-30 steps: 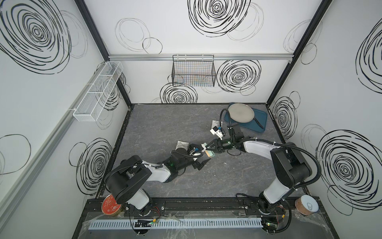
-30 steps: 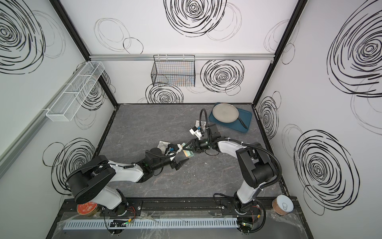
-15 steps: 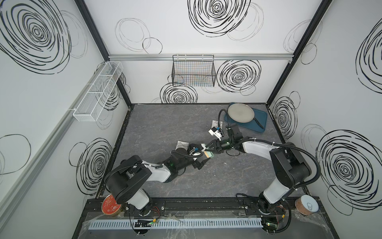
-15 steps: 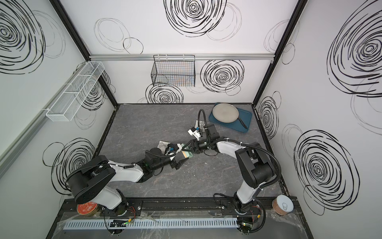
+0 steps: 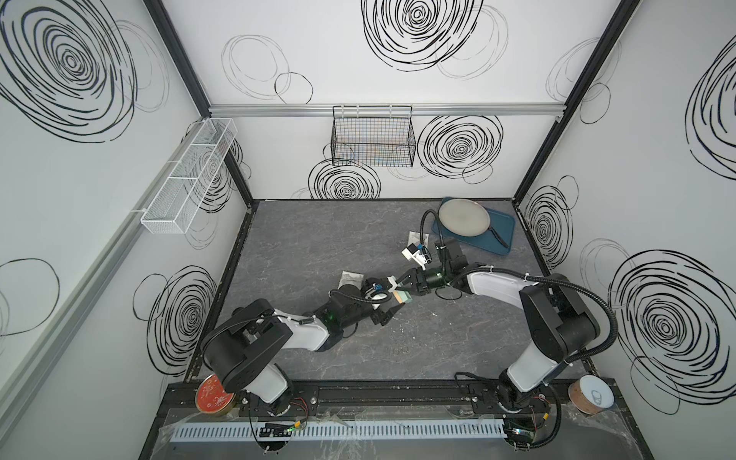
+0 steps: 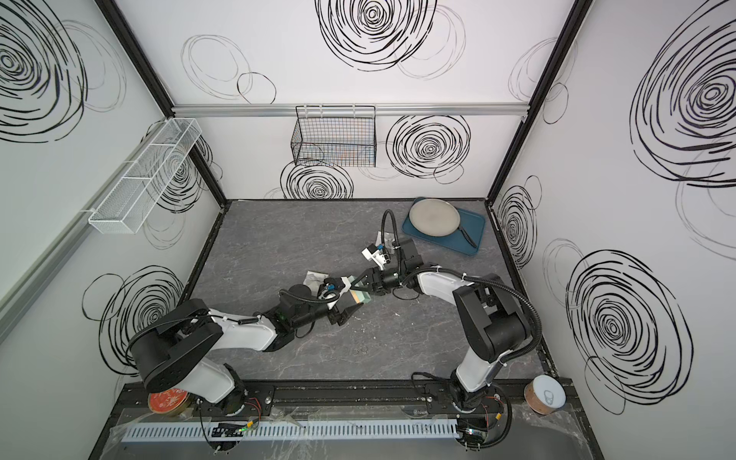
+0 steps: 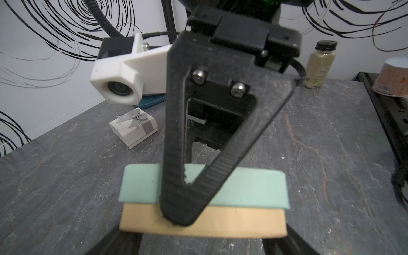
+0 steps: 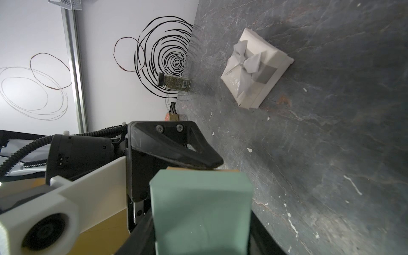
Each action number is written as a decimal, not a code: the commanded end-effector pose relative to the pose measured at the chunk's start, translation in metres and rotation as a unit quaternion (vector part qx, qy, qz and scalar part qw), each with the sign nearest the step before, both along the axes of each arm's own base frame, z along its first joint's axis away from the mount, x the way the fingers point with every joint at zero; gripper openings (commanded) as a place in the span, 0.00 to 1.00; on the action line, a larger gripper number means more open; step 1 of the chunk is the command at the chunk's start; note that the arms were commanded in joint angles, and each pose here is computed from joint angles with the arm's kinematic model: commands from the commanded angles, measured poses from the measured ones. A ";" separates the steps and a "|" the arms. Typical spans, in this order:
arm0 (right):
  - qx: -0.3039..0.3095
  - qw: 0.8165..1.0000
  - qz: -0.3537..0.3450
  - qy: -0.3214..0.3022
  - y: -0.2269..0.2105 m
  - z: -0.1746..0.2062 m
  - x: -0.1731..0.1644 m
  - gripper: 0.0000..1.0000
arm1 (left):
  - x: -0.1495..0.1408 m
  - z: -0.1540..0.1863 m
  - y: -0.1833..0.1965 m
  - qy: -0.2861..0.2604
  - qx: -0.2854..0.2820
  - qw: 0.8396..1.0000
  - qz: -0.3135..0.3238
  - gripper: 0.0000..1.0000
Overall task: Take the rings out of the lift-off lid box
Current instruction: Open the lid on the jewelry box, then place the lid at the center of the board.
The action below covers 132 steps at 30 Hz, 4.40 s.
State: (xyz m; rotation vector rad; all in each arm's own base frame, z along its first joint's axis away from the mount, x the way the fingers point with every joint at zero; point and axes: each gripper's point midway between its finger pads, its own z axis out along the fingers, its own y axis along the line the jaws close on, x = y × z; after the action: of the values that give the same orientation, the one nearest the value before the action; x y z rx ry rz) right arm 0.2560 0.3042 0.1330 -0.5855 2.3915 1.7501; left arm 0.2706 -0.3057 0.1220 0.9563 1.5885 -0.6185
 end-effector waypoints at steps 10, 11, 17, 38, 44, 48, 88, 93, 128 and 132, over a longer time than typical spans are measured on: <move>0.012 1.000 -0.018 0.001 -0.010 0.005 0.007 0.51 | 0.007 0.022 0.001 -0.033 -0.015 0.999 0.010 0.83; 0.012 1.000 -0.017 0.001 -0.010 0.005 0.006 0.51 | 0.007 0.023 0.001 -0.034 -0.015 0.999 0.010 0.83; 0.018 1.000 -0.013 0.001 -0.009 0.007 0.004 0.51 | -0.002 0.027 -0.002 -0.051 -0.020 0.998 -0.016 0.87; 0.022 1.000 0.016 0.003 0.005 0.007 -0.003 0.50 | 0.003 0.026 -0.005 -0.052 -0.014 0.998 -0.018 0.85; 0.022 1.000 0.020 0.004 0.008 0.006 -0.002 0.51 | 0.004 0.025 -0.004 -0.049 -0.013 0.999 -0.013 0.82; 0.021 1.000 0.019 0.005 0.008 0.006 -0.001 0.53 | 0.005 0.025 -0.004 -0.047 -0.013 0.999 -0.011 0.80; 0.015 0.998 -0.052 -0.010 -0.039 0.015 0.019 0.50 | 0.005 0.020 0.002 -0.037 -0.002 0.999 -0.001 0.78; -0.150 0.980 -0.129 -0.030 -0.075 -0.027 0.043 0.49 | 0.004 0.021 0.002 -0.038 -0.002 0.999 -0.001 0.78; -0.514 0.813 -0.254 -0.104 -0.161 -0.098 0.106 0.76 | -0.001 0.025 -0.003 -0.043 0.000 0.999 -0.010 0.78; -0.469 0.840 -0.241 -0.130 -0.149 -0.055 0.100 0.94 | -0.001 0.026 -0.004 -0.042 -0.001 0.999 -0.011 0.78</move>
State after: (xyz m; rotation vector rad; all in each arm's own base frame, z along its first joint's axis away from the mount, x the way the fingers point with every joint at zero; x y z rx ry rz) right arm 0.3581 0.1480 0.0346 -0.1588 2.7717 0.1252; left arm 0.2687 -0.3058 0.1277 0.9962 1.5711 -0.5883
